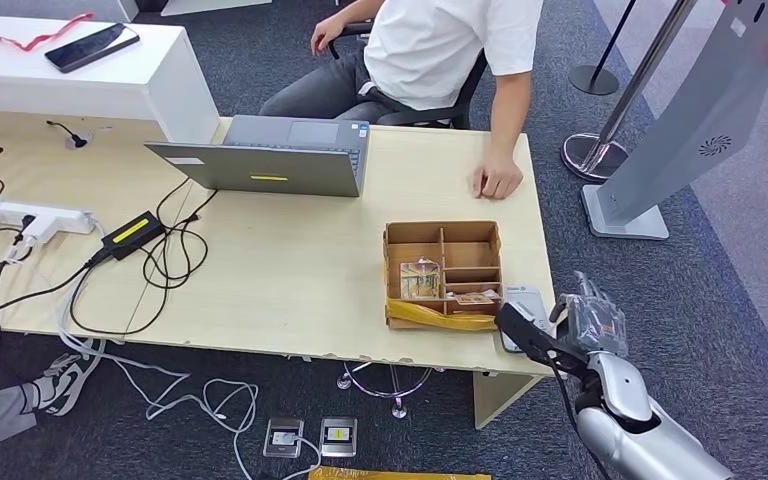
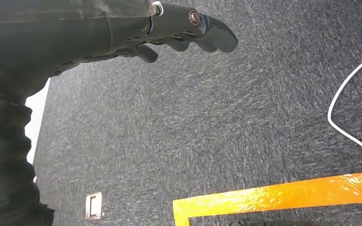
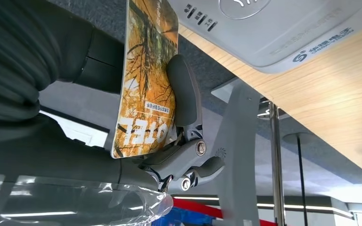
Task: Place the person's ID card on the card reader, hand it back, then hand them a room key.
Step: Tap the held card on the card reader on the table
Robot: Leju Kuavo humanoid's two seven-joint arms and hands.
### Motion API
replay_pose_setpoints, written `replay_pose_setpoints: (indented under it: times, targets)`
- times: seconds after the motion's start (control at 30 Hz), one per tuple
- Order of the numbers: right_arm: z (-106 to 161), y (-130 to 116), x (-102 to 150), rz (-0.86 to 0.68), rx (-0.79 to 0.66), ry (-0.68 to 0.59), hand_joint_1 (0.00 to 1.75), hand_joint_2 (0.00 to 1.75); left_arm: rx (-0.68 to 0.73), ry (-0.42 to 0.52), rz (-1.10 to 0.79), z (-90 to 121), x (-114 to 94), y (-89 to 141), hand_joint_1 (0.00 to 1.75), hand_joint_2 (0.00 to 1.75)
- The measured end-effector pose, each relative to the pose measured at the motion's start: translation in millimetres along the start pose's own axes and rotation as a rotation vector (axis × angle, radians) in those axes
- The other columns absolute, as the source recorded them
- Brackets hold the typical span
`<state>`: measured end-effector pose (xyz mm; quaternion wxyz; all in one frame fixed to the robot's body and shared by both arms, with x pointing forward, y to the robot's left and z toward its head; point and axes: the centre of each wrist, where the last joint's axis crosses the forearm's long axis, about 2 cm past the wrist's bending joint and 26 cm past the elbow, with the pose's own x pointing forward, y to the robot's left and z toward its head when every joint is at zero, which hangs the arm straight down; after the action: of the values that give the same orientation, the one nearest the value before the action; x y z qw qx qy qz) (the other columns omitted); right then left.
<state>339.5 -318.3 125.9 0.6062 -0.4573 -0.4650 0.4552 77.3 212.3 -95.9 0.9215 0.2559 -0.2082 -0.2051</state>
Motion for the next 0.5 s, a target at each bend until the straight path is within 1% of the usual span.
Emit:
replay_pose_setpoints:
  times: [0.23,0.5]
  targets:
    - [1.0,1.4,-1.9,-0.010,0.002,0.011,1.63,1.75,0.000,0.000,0.000,-0.2,-0.2,0.3,0.00,1.75]
    - [1.3,2.0,-0.4,-0.012,0.002,-0.003,1.64,1.75,0.000,0.001,-0.001,-0.6,-0.6,0.8,0.00,1.75]
